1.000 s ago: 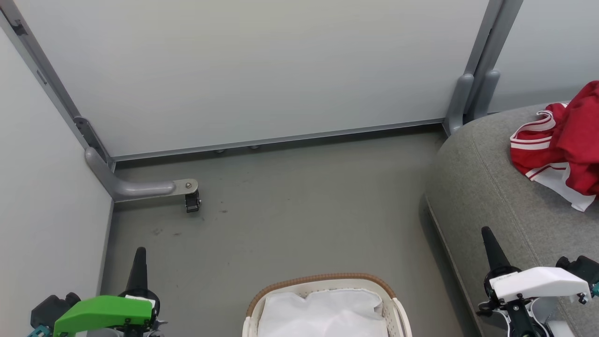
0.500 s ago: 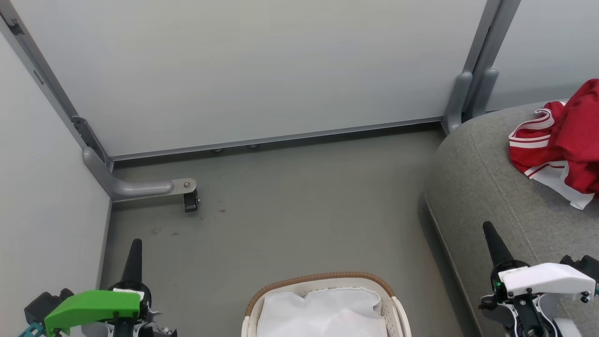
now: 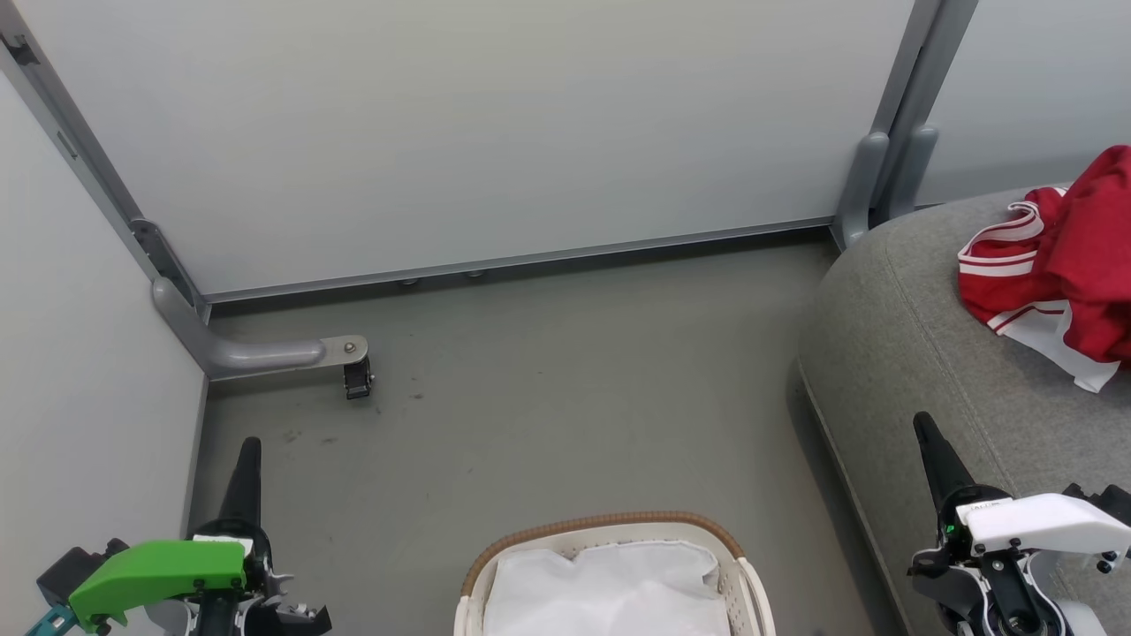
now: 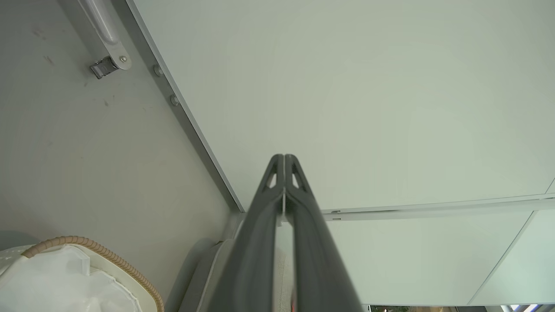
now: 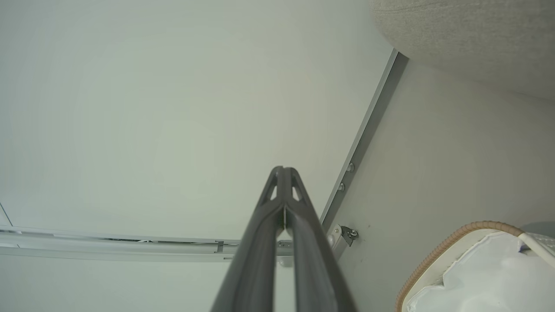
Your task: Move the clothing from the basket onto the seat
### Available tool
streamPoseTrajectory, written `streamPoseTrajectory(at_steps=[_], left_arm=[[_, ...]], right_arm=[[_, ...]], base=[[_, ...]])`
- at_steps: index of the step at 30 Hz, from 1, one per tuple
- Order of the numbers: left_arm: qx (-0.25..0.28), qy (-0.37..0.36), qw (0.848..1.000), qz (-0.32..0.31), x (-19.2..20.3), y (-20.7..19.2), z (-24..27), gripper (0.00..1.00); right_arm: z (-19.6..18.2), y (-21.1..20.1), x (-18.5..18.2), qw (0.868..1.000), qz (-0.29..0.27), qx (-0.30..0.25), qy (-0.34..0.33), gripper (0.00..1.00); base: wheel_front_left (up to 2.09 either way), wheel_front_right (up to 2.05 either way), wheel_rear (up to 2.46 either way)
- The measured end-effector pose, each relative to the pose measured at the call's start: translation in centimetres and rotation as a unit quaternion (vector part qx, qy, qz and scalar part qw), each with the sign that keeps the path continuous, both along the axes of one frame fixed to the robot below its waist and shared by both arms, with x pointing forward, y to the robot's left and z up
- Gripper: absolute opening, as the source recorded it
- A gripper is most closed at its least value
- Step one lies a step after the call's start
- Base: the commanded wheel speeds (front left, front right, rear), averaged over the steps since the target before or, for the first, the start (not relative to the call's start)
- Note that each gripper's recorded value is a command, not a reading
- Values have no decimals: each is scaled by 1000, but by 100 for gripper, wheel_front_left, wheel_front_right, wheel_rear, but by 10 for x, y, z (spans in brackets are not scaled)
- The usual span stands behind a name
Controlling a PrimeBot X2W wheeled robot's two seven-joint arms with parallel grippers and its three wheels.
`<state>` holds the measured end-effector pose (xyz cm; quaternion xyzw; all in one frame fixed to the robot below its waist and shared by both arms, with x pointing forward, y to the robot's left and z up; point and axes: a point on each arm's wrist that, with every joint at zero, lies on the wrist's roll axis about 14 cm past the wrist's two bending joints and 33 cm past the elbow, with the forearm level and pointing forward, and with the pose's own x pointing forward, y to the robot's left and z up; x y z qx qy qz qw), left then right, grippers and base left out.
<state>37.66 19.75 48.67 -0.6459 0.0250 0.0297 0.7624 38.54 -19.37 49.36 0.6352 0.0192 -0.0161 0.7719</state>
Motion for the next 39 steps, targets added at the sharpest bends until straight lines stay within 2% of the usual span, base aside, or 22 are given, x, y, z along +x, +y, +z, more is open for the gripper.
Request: streamPoseTrajectory(at_steps=[28, 39], left_arm=[[-84, -31, 996, -2, 10, 2, 16, 0], [-84, -33, 996, -2, 11, 2, 17, 0]], right_arm=[[10, -5, 2, 995, -2, 98, -19, 0], [11, -5, 2, 995, -2, 99, -20, 0]], base=[[0, 0, 0], [0, 0, 0]])
